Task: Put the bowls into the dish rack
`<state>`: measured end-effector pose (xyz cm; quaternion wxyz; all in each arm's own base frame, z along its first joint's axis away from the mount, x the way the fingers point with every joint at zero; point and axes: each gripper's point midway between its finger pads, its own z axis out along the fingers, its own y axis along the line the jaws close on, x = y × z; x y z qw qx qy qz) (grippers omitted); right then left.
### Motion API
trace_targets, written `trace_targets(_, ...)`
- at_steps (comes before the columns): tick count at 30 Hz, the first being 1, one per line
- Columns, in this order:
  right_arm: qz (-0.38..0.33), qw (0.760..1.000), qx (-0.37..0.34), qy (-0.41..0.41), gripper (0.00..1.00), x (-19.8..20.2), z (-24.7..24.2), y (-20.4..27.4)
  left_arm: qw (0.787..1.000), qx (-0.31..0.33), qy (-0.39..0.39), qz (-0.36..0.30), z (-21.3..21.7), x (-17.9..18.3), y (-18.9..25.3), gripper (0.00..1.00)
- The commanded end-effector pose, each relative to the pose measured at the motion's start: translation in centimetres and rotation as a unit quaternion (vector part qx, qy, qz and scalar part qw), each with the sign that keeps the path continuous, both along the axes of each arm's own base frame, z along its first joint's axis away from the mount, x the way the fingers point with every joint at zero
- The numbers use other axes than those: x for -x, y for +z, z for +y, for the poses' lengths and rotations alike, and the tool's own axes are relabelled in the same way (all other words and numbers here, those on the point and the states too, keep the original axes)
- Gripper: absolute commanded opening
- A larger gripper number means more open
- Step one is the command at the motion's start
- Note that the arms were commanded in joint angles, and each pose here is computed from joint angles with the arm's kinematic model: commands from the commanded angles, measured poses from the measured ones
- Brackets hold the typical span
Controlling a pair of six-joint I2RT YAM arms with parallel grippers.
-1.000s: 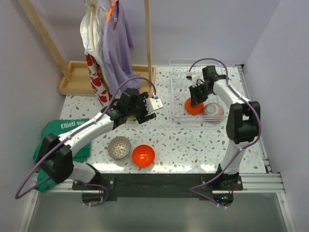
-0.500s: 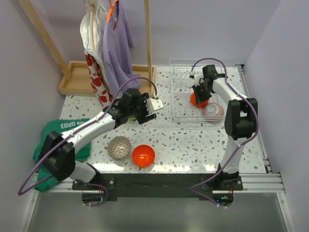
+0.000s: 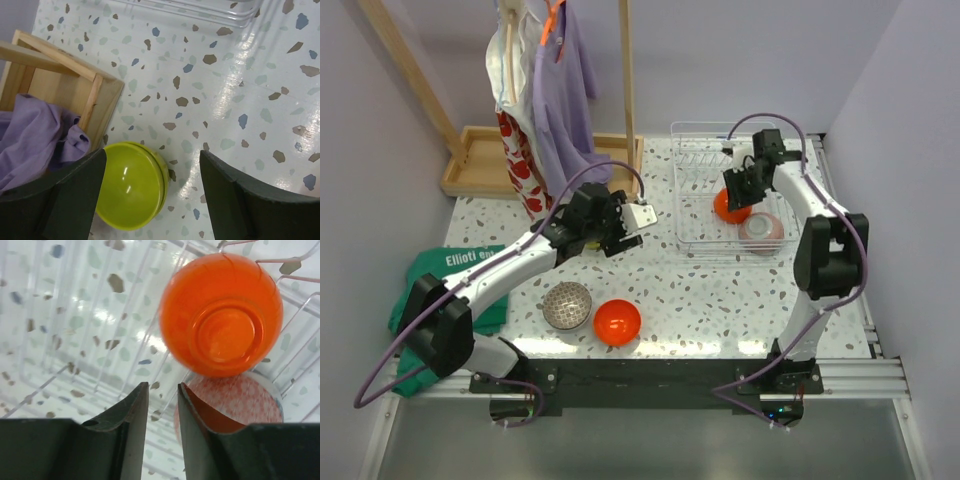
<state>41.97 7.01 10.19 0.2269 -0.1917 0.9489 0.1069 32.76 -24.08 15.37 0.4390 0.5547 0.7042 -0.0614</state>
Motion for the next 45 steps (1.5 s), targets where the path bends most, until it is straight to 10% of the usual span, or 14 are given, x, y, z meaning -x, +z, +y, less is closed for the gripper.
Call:
trace_targets(1,-0.137,0.984,-0.076,0.084,0.40,1.9,3.7,8.9,0.995,0.019,0.058,-0.076,2.4,-2.0,5.2,0.83)
trace_targets(9,-0.173,0.922,-0.083,0.336,0.53,12.0,13.2,9.7,0.989,0.065,0.123,-0.057,4.3,-1.8,6.8,0.98)
trace_targets(28,-0.199,0.653,0.000,0.731,0.60,27.5,26.1,1.0,0.945,0.167,0.276,-0.055,10.4,-3.3,12.7,0.99)
trace_targets(45,-0.162,0.581,0.007,0.797,0.52,32.1,27.0,-3.3,0.937,0.185,0.288,-0.067,13.4,-1.9,13.7,0.96)
